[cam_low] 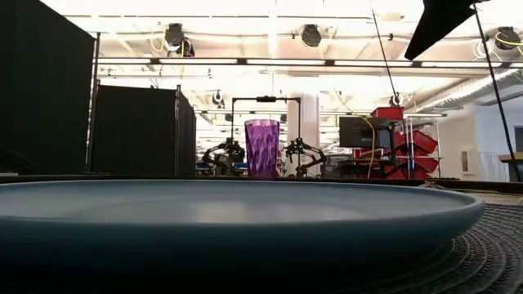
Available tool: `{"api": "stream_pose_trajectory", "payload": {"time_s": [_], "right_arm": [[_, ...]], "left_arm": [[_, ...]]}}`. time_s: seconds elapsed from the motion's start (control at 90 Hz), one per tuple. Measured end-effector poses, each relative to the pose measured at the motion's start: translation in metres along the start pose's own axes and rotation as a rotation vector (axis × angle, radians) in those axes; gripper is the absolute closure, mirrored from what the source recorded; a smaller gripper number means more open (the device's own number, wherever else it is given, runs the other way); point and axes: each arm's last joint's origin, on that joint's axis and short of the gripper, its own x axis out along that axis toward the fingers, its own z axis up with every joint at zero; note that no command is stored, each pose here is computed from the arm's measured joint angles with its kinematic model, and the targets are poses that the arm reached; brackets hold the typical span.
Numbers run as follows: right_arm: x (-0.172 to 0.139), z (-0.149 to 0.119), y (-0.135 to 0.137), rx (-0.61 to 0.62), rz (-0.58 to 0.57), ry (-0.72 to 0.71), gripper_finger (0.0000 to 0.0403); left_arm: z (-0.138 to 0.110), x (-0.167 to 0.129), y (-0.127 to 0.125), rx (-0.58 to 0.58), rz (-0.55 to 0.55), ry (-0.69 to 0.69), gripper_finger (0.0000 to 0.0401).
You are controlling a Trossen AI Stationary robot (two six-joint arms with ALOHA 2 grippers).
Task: Set table place
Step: Fold the white table napkin on the table
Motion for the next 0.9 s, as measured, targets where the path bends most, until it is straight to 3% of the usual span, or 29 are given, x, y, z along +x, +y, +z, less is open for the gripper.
{"api": "stream_pose_trajectory", "payload": {"time_s": [0.156,0.356,0.544,0.689,0.778,0.9], "right_arm": [[0.0,0.001,0.003,0.024,0.021,-0.008,0.0234],[0.003,0.011,0.011,-0.025,0.072,-0.088,0.0234],[-0.006,0.023,0.036,-0.222,0.221,-0.258,0.0234],[-0.017,0.005,0.047,-0.446,0.278,-0.358,0.0234],[-0.027,-0.006,0.033,-0.456,0.313,-0.393,0.0234],[-0.048,-0.018,-0.003,-0.358,0.421,-0.476,0.0234]], "left_arm": [[0.008,-0.027,0.031,0.05,0.096,-0.073,0.0315],[0.002,-0.054,0.078,0.073,0.355,-0.103,0.0315],[-0.045,-0.068,0.114,-0.004,0.507,-0.118,0.0315],[-0.097,-0.073,0.131,-0.143,0.527,-0.189,0.0315],[-0.121,-0.079,0.138,-0.199,0.5,-0.256,0.0315],[-0.138,-0.097,0.149,-0.261,0.442,-0.371,0.0315]]}}
